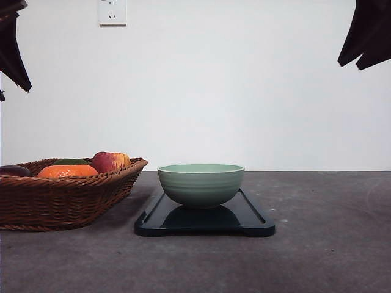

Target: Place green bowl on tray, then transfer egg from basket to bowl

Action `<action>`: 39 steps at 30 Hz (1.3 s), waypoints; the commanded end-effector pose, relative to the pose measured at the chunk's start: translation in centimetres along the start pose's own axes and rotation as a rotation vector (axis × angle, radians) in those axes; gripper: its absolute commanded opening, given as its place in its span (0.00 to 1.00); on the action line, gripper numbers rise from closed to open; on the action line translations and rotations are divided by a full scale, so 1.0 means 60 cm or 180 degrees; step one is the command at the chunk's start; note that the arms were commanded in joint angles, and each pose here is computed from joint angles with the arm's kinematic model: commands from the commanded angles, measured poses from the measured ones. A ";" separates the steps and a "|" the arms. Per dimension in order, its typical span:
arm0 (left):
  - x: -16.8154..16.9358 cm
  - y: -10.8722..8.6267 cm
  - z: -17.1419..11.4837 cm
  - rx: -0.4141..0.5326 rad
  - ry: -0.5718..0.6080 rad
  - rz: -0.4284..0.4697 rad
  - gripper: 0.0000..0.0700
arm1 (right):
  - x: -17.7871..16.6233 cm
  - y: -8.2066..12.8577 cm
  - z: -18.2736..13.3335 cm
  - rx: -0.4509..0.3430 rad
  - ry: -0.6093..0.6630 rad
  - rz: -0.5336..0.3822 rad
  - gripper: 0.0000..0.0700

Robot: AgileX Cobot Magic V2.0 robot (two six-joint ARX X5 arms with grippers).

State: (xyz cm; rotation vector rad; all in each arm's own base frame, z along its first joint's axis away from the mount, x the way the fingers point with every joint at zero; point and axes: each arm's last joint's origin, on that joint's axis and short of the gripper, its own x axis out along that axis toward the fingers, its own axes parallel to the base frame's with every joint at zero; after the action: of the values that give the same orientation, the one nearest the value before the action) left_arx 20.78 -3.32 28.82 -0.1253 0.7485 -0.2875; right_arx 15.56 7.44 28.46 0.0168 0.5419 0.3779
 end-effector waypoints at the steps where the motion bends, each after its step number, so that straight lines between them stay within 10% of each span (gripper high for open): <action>1: -0.003 -0.007 0.011 0.0005 -0.0011 -0.0049 0.40 | 0.004 0.002 0.001 -0.0025 0.0018 0.0007 0.25; 23: 0.204 -0.039 0.136 0.0281 0.1275 0.0452 0.46 | 0.004 0.002 0.002 -0.0072 -0.0003 0.0016 0.25; 39: 0.306 -0.022 0.114 0.0245 0.1550 0.0551 0.56 | 0.004 0.003 0.007 -0.0069 -0.0100 0.0022 0.25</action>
State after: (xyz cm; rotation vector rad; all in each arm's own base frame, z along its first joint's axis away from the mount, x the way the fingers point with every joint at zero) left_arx 37.36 -9.81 22.10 0.0863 1.2374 -0.1907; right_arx 15.80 7.56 28.60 0.0121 0.5164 0.3837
